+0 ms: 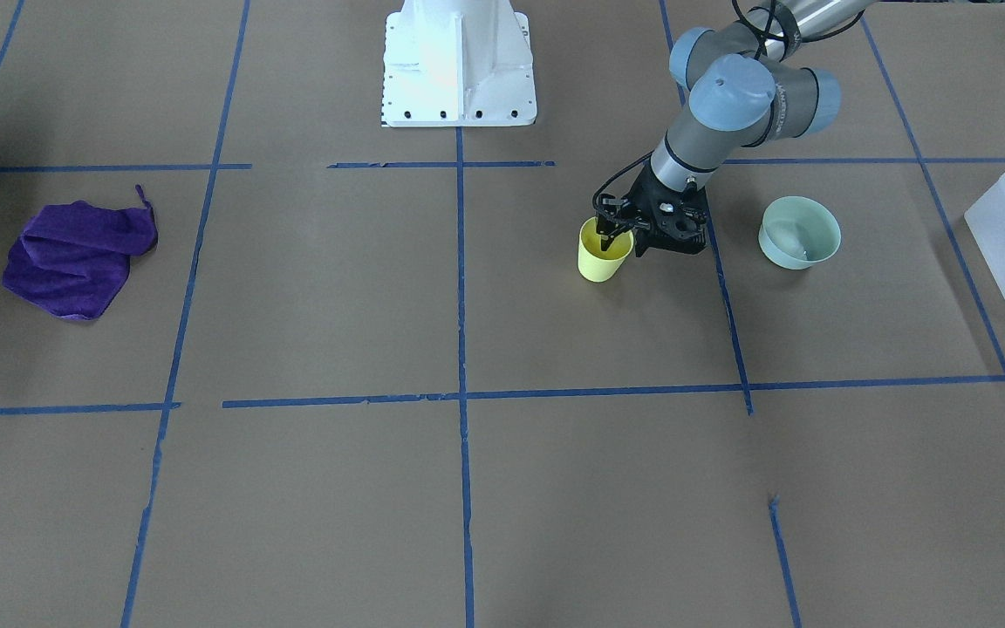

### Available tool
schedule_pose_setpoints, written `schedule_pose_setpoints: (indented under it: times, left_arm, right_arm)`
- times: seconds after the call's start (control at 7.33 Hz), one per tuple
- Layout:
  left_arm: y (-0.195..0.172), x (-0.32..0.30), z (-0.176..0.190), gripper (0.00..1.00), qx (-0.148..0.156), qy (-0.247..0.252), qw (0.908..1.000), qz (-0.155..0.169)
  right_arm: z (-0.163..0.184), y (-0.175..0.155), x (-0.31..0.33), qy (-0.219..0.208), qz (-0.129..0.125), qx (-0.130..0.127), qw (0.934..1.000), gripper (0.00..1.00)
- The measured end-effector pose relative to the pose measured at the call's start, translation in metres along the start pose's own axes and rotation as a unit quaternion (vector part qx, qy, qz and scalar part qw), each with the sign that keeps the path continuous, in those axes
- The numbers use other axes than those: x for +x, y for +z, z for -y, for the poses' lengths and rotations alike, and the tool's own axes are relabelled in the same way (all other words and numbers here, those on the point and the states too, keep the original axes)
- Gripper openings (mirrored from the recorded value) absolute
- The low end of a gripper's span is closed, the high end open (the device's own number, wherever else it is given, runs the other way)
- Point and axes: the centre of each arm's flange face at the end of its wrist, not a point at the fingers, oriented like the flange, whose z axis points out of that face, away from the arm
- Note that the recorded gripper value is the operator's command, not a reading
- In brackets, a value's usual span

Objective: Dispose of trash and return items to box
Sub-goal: 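Lower the left gripper onto the yellow cup and grasp it, then lift the yellow cup with the left gripper and carry it off the table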

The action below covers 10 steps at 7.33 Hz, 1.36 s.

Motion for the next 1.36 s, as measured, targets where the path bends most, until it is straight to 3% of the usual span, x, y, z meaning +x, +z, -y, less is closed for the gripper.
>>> schedule_pose_setpoints:
  times: [0.41, 0.55, 0.82, 1.09, 1.36]
  left_arm:
    - [-0.016, 0.008, 0.0, 0.0, 0.011, 0.004, 0.9999, -0.01]
    - [-0.038, 0.011, 0.004, 0.0, 0.022, 0.004, 0.9996, -0.018]
    - [-0.117, -0.016, 0.025, 0.0, 0.07, -0.022, 0.9972, -0.016]
    - [-0.192, -0.105, 0.043, 0.0, 0.104, -0.015, 0.9944, 0.014]
    - [-0.234, -0.238, 0.035, 0.0, 0.084, 0.062, 0.9926, 0.062]
  right_arm:
    - [0.0, 0.001, 0.001, 0.001, 0.0, -0.001, 1.0, 1.0]
    - [0.0, 0.001, 0.001, 0.001, 0.0, -0.001, 1.0, 1.0]
    - [0.0, 0.001, 0.001, 0.001, -0.001, -0.001, 1.0, 1.0]
    - [0.001, 0.001, 0.001, -0.001, -0.002, 0.0, 1.0, 1.0]
    - [0.001, 0.0, 0.001, -0.002, -0.004, 0.002, 1.0, 1.0]
